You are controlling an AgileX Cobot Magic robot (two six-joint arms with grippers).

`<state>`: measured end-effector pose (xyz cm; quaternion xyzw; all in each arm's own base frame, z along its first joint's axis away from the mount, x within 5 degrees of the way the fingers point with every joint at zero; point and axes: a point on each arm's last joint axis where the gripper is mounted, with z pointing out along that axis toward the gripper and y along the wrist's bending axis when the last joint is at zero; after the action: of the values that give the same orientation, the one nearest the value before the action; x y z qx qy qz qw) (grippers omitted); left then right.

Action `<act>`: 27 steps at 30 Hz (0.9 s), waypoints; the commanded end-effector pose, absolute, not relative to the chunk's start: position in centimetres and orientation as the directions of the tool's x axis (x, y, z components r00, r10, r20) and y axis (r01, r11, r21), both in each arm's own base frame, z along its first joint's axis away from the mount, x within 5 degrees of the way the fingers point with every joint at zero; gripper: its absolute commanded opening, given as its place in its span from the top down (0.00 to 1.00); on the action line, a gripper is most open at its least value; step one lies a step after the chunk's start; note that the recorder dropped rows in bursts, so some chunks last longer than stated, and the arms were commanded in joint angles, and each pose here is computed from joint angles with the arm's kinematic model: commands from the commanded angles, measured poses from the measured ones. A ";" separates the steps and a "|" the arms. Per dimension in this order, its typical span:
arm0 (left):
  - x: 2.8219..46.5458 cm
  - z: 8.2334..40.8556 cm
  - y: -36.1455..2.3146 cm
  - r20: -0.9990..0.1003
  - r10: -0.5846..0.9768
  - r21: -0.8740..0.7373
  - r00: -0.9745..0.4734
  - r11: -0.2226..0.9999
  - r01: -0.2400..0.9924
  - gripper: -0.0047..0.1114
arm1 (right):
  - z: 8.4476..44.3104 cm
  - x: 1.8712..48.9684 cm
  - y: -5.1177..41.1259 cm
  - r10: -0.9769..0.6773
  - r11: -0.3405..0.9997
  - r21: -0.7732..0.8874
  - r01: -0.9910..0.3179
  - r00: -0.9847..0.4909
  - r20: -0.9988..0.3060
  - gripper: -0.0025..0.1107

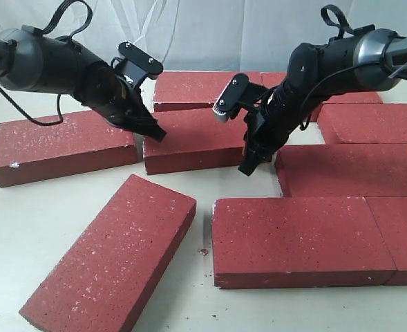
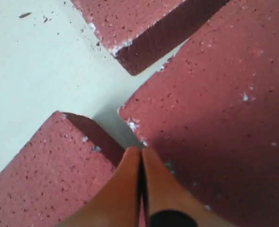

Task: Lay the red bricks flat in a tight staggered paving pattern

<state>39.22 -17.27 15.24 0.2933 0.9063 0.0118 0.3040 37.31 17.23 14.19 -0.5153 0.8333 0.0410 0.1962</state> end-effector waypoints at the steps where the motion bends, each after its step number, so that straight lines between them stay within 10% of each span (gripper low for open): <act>1: 38.7 15.5 -17.1 -0.485 0.557 0.209 -0.675 0.823 0.528 0.96 | 16.1 36.6 16.7 -0.834 0.486 -0.097 -0.868 -0.428 -0.349 0.98; 14: 38.7 15.9 -17.6 -0.529 0.497 0.150 -0.688 0.853 0.500 0.96 | 18.7 35.5 14.1 -0.718 0.644 -0.038 -0.764 -0.586 -0.375 0.98; 27: 38.8 14.1 -19.2 -0.561 0.553 0.168 -0.616 0.805 0.569 0.96 | 15.8 35.5 15.7 -0.784 0.477 0.064 -0.876 -0.458 -0.418 0.98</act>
<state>38.60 -18.75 14.45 0.3136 0.9035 -0.0031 0.2921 35.44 15.55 16.59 -0.4713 0.8559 0.1268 0.1710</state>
